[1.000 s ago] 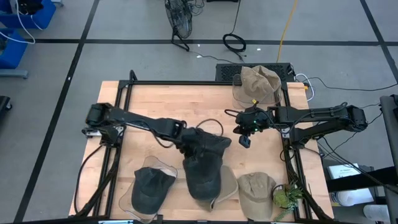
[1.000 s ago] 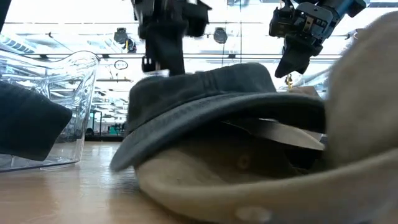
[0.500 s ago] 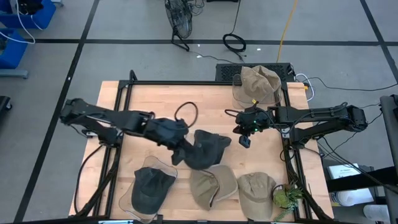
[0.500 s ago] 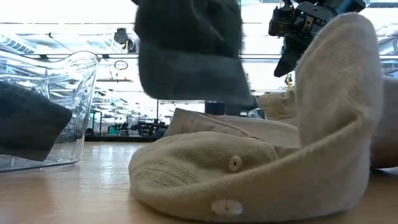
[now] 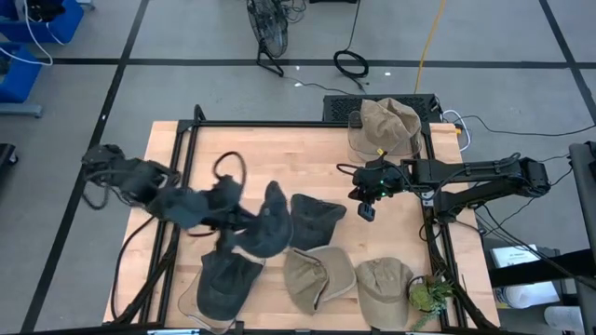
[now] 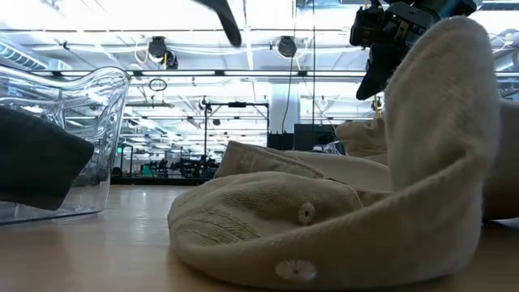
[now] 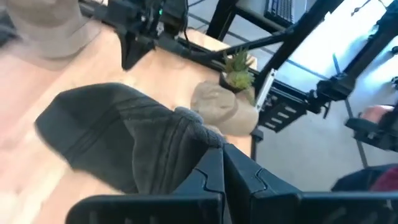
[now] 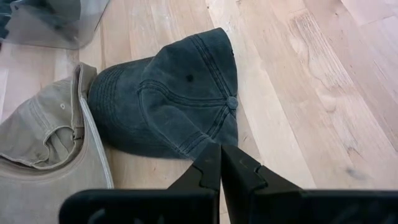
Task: Pick & Place hat
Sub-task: Put the black cap into the bottom transparent bin
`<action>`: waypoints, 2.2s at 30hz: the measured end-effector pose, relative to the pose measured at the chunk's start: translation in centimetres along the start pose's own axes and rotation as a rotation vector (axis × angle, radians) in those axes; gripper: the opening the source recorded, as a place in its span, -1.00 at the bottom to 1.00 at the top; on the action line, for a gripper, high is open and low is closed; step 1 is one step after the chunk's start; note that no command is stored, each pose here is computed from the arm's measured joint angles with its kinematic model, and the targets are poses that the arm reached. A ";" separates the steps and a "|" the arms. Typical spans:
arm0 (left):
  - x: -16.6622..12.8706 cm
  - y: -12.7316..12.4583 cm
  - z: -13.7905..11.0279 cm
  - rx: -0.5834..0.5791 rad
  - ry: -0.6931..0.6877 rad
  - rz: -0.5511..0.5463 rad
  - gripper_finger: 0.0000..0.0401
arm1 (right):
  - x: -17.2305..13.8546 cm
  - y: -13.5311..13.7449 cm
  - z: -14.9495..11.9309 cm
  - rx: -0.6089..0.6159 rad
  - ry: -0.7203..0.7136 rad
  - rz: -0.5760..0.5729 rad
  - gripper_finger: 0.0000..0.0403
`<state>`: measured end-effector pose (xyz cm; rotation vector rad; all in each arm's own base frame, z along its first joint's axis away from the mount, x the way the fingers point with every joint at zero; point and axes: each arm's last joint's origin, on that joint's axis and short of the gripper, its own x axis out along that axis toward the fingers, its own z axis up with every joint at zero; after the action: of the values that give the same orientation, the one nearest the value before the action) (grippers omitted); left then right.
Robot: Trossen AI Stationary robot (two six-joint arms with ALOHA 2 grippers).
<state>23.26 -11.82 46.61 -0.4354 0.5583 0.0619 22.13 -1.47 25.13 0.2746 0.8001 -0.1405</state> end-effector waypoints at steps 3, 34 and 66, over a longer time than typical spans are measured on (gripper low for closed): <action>-1.5 -0.4 -0.8 -0.050 0.042 0.014 -1.00 | 0.0 0.0 0.0 0.000 0.000 0.000 -1.00; 2.1 -4.5 -12.5 -0.331 0.552 0.266 -1.00 | -0.1 0.2 1.1 -0.029 -0.112 0.019 -1.00; 10.5 -0.4 -20.9 -0.342 0.670 0.210 -0.88 | -0.1 0.3 1.2 -0.029 -0.122 0.025 -1.00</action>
<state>21.83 -21.49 25.35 -0.7352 1.2629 0.2197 22.96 -1.55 26.01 0.2463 0.6766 -0.1212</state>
